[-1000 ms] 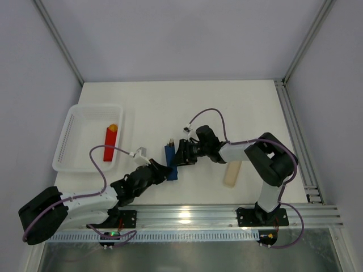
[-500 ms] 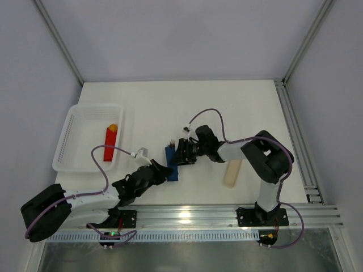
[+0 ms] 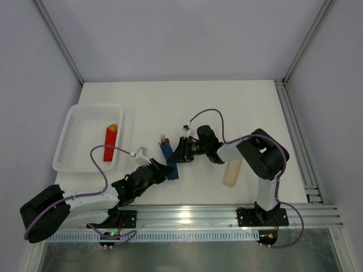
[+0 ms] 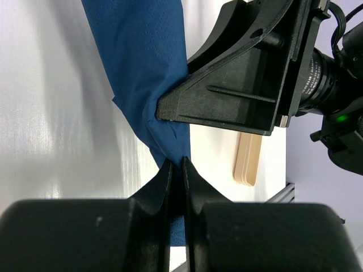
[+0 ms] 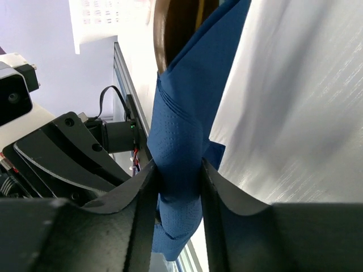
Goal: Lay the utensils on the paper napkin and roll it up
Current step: Roll the napkin.
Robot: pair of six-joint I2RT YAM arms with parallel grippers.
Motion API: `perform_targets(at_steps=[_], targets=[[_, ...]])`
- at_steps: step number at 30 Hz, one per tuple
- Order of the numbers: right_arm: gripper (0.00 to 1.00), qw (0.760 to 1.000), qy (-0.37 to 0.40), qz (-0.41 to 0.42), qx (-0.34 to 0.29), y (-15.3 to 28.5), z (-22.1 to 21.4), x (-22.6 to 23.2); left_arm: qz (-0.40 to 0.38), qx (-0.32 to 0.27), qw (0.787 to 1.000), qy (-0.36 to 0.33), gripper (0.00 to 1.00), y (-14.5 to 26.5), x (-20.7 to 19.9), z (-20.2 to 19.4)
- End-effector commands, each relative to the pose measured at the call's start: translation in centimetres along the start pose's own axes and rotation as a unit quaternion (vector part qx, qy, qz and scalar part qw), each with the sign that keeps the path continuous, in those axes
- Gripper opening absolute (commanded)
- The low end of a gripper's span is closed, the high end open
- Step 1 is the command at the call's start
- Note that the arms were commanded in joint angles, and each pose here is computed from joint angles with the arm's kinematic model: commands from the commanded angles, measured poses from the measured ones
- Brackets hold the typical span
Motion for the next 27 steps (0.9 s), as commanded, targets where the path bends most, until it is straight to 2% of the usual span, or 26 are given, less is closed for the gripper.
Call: perform_targets(at_steps=[1, 6, 9, 11, 22, 24, 27], targets=[[0.34, 0.998, 0.039, 0.052, -0.009, 0.13, 0.34, 1.82, -0.024, -0.013, 1.000, 0.001, 0.00, 0.27, -0.84, 0.45], [0.26, 0.998, 0.041, 0.053, -0.010, 0.29, 0.25, 1.82, -0.024, -0.012, 1.000, 0.000, 0.00, 0.39, -0.73, 0.40], [0.14, 0.998, 0.045, 0.053, -0.012, 0.38, 0.23, 1.92, -0.025, -0.011, 1.000, -0.002, 0.00, 0.38, -0.79, 0.40], [0.10, 0.997, 0.048, 0.055, -0.015, 0.53, 0.17, 2.04, -0.026, -0.009, 1.000, -0.005, 0.00, 0.39, -0.74, 0.33], [0.04, 0.997, 0.052, 0.053, -0.018, 0.66, 0.05, 1.96, -0.030, 0.002, 0.999, -0.027, 0.00, 0.16, -0.71, -0.14], [0.04, 0.997, 0.054, 0.054, -0.019, 0.70, 0.09, 2.11, -0.028, 0.004, 0.999, -0.033, 0.04, 0.18, -0.66, -0.20], [0.04, 0.997, 0.056, 0.055, -0.021, 0.75, 0.05, 2.10, -0.025, 0.004, 0.999, -0.034, 0.20, 0.25, -0.47, -0.30]])
Point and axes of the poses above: each gripper's point midway between its finger pads, its own y axis back along the fingers, its own x axis along the line the jaws close on, z = x × y, the point moved 9 cm from there along y, back along the fingers, and after that the axes turned 10 degrees about -y, right-handed, at the moved point
